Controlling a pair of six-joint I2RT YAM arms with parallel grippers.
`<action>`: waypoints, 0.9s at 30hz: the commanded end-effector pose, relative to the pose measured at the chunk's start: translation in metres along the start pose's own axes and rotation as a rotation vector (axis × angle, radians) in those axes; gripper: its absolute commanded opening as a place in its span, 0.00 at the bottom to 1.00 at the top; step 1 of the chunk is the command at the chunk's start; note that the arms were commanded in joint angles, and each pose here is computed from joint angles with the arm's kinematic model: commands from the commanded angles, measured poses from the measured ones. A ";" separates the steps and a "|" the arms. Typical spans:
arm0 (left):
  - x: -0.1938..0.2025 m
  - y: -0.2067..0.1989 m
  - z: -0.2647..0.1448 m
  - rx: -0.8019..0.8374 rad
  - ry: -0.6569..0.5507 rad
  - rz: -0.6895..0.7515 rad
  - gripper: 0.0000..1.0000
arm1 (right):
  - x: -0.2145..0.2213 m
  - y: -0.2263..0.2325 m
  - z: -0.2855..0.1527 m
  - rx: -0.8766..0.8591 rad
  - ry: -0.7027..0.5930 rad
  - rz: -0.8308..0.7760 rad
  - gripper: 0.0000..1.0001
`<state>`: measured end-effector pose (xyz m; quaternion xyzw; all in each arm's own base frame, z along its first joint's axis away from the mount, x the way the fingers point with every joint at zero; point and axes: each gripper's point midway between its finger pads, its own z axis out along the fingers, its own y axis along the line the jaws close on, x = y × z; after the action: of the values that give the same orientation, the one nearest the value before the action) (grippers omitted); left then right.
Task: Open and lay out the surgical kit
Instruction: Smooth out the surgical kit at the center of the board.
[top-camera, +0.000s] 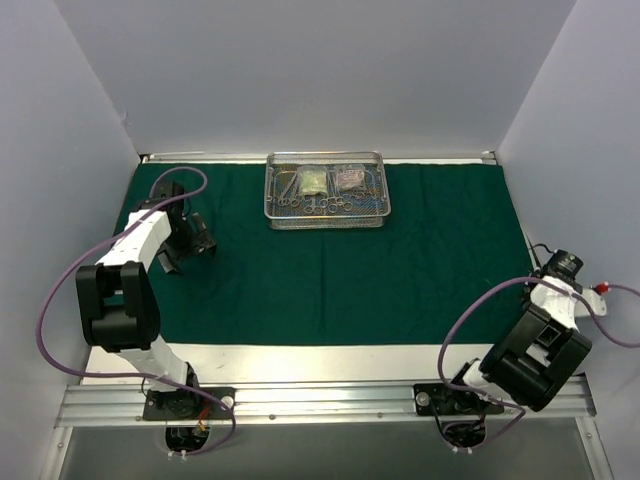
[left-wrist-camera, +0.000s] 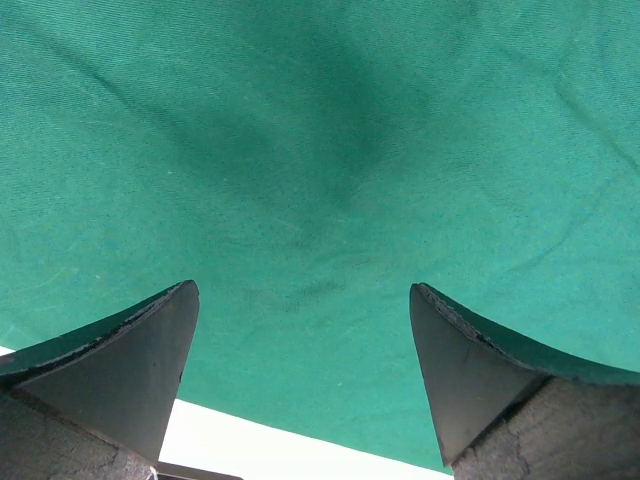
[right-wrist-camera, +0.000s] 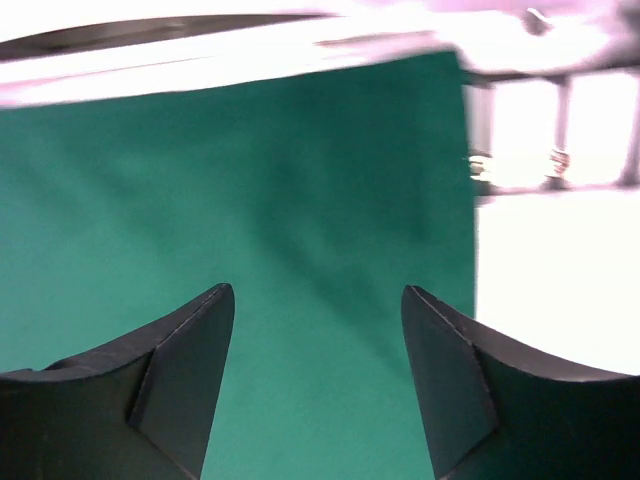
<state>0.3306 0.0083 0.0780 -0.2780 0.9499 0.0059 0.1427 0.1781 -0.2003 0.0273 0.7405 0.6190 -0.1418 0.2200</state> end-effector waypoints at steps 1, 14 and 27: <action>-0.015 -0.003 -0.013 0.014 -0.066 -0.019 0.96 | -0.017 0.053 -0.044 -0.157 -0.093 -0.153 0.64; -0.062 0.010 0.008 -0.071 -0.126 -0.078 0.96 | 0.134 0.138 -0.082 -0.461 0.114 -0.864 0.66; -0.059 0.050 0.064 -0.156 -0.004 -0.197 0.95 | 0.149 0.127 -0.039 -0.308 0.122 -0.957 0.66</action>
<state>0.3656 0.0778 0.0317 -0.3566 0.9245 0.0657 0.1173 0.3269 -0.0623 0.0069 0.3375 0.9173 -0.0628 0.2018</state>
